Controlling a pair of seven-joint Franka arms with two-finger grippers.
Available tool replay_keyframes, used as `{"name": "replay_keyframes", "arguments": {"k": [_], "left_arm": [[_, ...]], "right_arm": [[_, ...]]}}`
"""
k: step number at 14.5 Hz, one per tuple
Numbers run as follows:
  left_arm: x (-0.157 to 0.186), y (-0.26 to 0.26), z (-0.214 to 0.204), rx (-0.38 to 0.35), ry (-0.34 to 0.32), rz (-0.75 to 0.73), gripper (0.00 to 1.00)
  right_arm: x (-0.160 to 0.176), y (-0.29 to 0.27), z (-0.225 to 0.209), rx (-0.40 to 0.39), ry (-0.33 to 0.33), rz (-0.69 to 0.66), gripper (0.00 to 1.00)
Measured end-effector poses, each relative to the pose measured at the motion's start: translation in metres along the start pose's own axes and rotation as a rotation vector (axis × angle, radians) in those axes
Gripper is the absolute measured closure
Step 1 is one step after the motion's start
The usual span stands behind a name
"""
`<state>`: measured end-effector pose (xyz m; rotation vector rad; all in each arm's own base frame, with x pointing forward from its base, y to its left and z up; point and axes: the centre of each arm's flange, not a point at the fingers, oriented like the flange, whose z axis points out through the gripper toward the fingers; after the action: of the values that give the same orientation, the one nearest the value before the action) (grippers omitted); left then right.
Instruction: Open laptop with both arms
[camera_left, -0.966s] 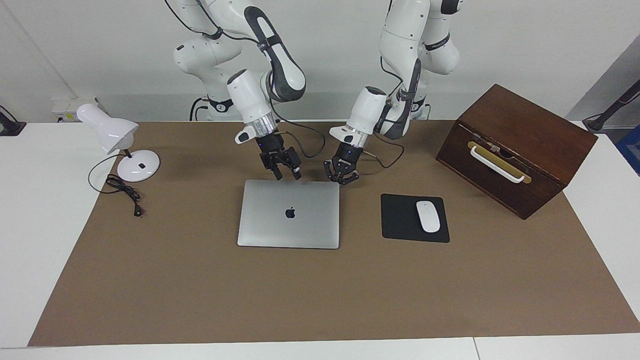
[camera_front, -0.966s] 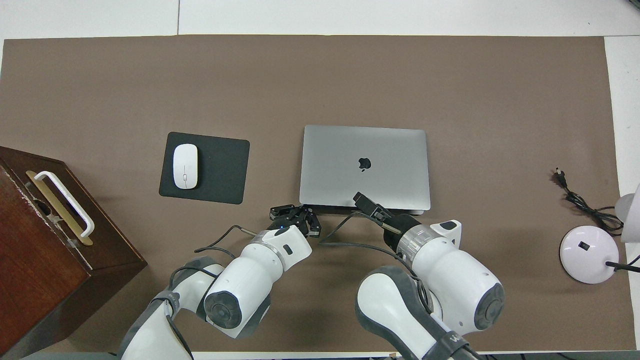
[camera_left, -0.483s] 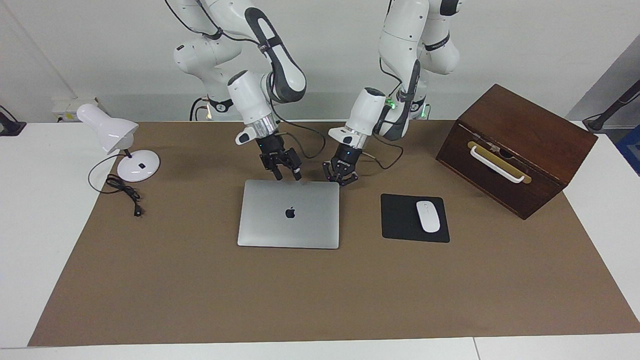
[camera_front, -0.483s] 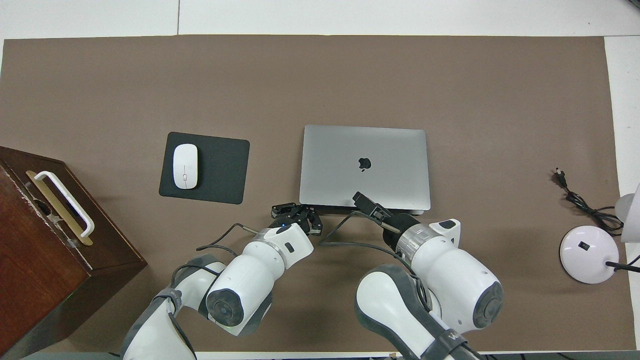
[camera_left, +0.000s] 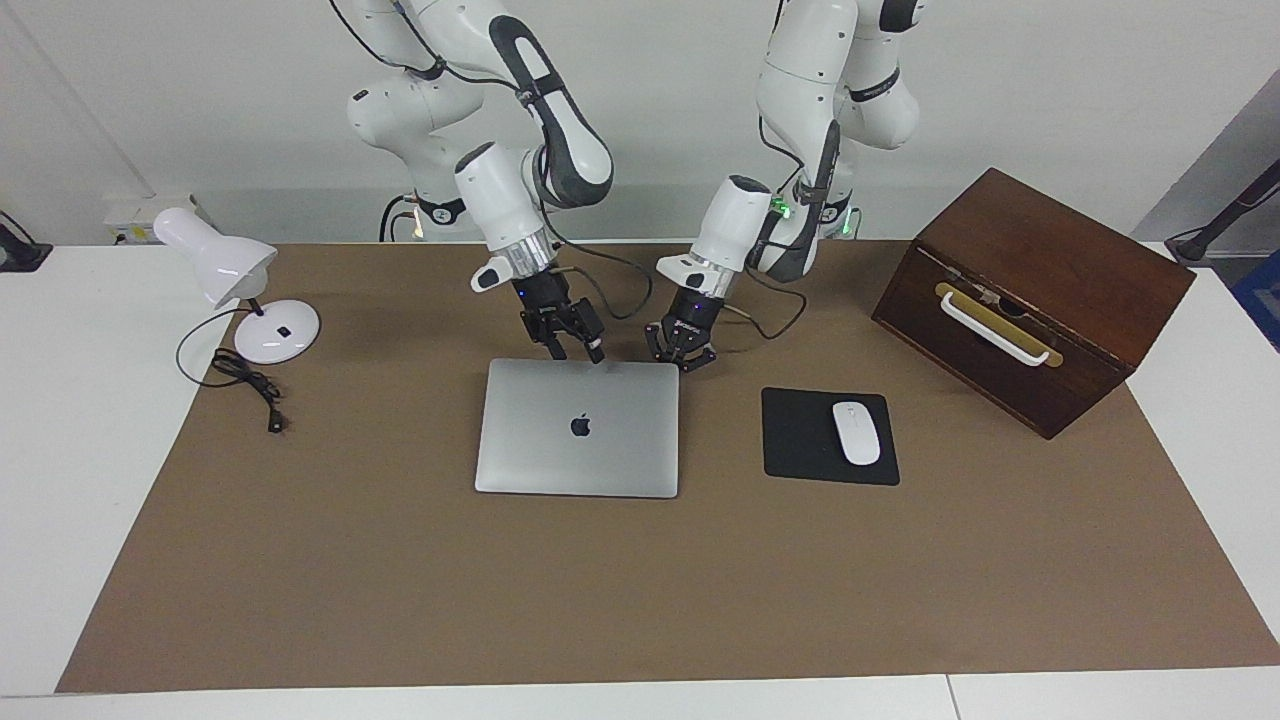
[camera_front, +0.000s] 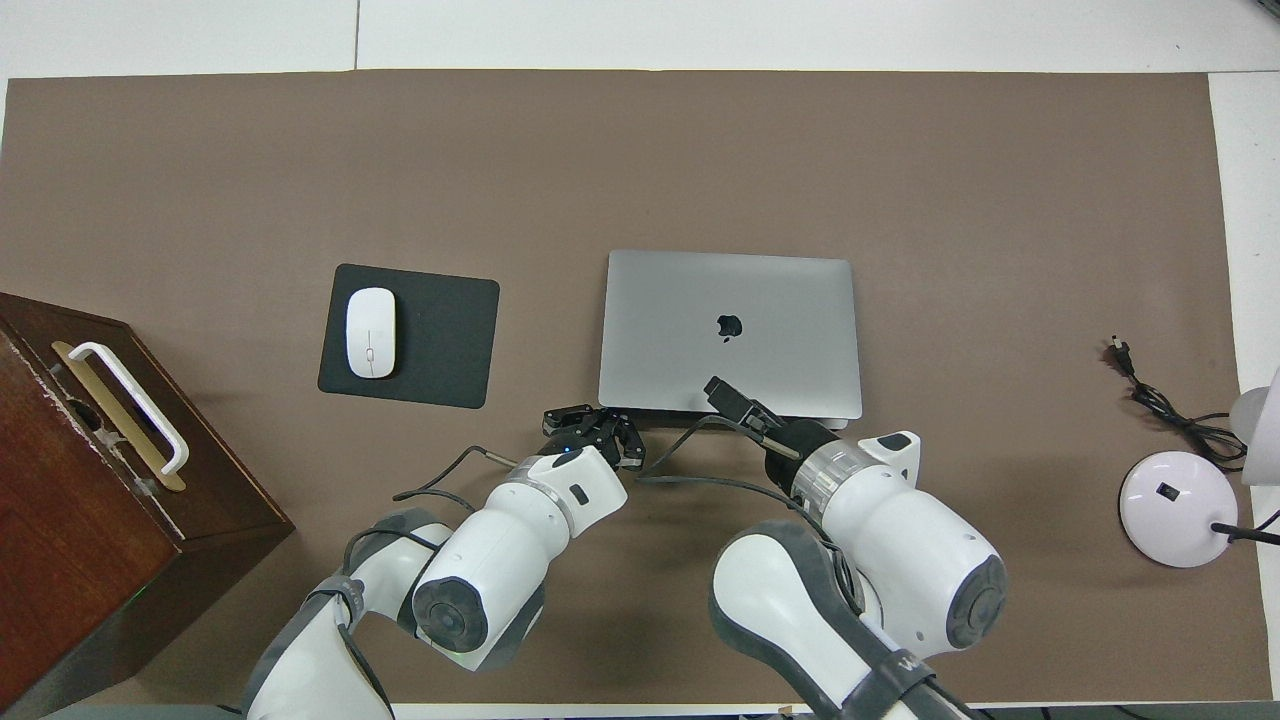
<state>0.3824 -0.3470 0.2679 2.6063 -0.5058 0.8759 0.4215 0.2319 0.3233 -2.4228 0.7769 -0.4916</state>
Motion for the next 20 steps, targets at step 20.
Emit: {"name": "replay_keyframes", "arguments": {"k": [20], "left_arm": [[0.001,0.000,0.003,0.000,0.008,0.024,0.99]], "right_arm": [[0.021,-0.037,0.004,0.074,-0.018,0.026,0.00]]}}
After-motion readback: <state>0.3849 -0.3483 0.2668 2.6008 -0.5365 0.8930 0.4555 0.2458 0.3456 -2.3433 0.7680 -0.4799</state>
